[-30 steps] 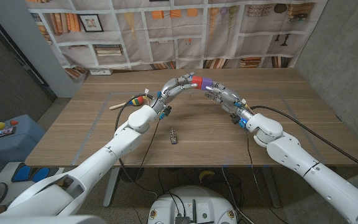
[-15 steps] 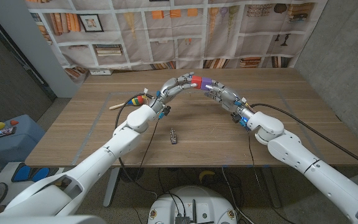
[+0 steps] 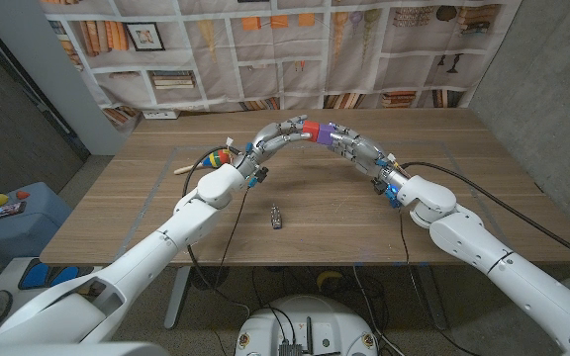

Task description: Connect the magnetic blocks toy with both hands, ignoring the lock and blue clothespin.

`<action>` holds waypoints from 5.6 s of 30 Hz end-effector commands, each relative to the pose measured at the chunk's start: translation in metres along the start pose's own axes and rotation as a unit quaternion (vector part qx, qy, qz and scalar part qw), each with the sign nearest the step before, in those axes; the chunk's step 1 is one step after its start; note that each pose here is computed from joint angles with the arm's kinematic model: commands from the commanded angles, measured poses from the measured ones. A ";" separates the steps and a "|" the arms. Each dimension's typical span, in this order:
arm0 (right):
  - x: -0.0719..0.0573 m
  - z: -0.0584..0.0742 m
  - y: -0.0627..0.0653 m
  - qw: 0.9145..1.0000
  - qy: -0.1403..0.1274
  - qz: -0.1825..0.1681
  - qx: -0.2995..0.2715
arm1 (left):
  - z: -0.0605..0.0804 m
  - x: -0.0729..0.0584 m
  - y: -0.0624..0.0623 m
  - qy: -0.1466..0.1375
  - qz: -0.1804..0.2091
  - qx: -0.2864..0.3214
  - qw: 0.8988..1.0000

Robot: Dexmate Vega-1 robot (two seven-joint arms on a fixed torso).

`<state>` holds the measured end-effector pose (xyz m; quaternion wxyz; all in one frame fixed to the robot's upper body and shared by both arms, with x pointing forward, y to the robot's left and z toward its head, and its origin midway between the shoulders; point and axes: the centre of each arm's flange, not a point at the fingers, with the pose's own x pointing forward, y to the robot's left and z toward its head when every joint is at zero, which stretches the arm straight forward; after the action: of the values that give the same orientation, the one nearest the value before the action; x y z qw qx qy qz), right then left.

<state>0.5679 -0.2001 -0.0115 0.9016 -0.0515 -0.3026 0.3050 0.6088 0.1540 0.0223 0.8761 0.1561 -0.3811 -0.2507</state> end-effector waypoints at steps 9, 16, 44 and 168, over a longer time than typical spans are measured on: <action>-0.005 0.005 -0.014 1.000 -0.012 -0.009 -0.021 | 0.019 -0.004 0.028 0.021 -0.014 0.063 0.998; -0.008 0.006 -0.018 0.999 -0.018 -0.012 -0.029 | 0.027 -0.006 0.039 0.037 -0.022 0.096 0.994; -0.016 0.000 -0.035 0.997 -0.031 -0.056 -0.032 | 0.048 -0.005 0.070 0.094 -0.062 0.198 0.974; -0.023 -0.027 -0.039 0.992 -0.031 -0.124 0.017 | 0.032 -0.031 0.040 0.247 -0.078 0.559 0.788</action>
<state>0.5888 -0.2437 -0.0321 0.9232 0.0071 -0.3307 0.1958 0.5754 0.2023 0.0519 0.6752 0.7044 -0.2187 -0.0122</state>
